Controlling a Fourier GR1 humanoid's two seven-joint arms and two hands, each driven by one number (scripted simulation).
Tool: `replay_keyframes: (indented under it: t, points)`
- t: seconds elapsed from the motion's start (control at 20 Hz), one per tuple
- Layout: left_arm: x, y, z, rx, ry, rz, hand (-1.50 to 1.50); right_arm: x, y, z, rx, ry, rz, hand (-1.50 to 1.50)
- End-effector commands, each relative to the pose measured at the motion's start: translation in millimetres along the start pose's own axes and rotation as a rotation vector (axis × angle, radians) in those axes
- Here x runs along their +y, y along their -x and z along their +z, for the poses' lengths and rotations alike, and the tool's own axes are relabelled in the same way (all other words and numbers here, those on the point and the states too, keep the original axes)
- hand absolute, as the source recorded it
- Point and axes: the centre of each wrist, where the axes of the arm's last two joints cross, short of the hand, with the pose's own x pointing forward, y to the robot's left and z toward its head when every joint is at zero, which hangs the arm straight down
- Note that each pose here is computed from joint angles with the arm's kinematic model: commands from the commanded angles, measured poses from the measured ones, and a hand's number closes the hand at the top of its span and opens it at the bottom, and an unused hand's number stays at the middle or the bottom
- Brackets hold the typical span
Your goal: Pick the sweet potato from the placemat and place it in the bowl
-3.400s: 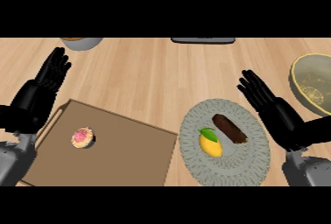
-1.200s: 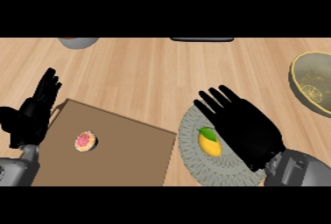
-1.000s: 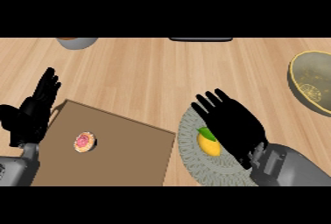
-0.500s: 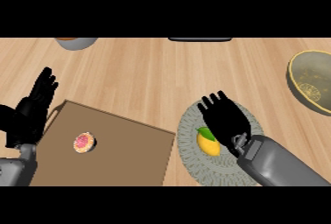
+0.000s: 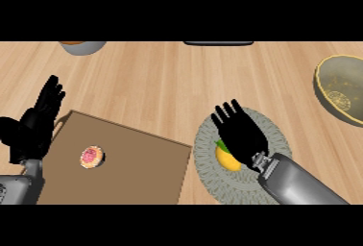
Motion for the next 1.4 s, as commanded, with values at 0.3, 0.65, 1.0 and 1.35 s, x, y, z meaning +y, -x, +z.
replay_keyframes:
  t: [0.3, 0.65, 1.0, 1.35]
  points:
    - [4.0, -7.8, 6.7, -0.003, 0.013, -0.006, 0.00, 35.4, -20.0, -20.5, 0.033, -0.054, -0.019, -1.50]
    - [17.5, -11.5, 2.5, -0.004, 0.017, -0.002, 0.00, 55.3, 9.7, -14.2, 0.020, -0.062, -0.007, -1.50]
    - [27.8, 9.6, 7.0, -0.007, 0.008, 0.004, 0.00, 57.1, 12.0, -44.2, 0.058, -0.065, -0.013, -1.50]
    - [7.5, 0.6, -15.7, -0.013, 0.025, 0.008, 0.00, 75.8, -6.7, -63.0, -0.044, -0.107, -0.045, 1.50]
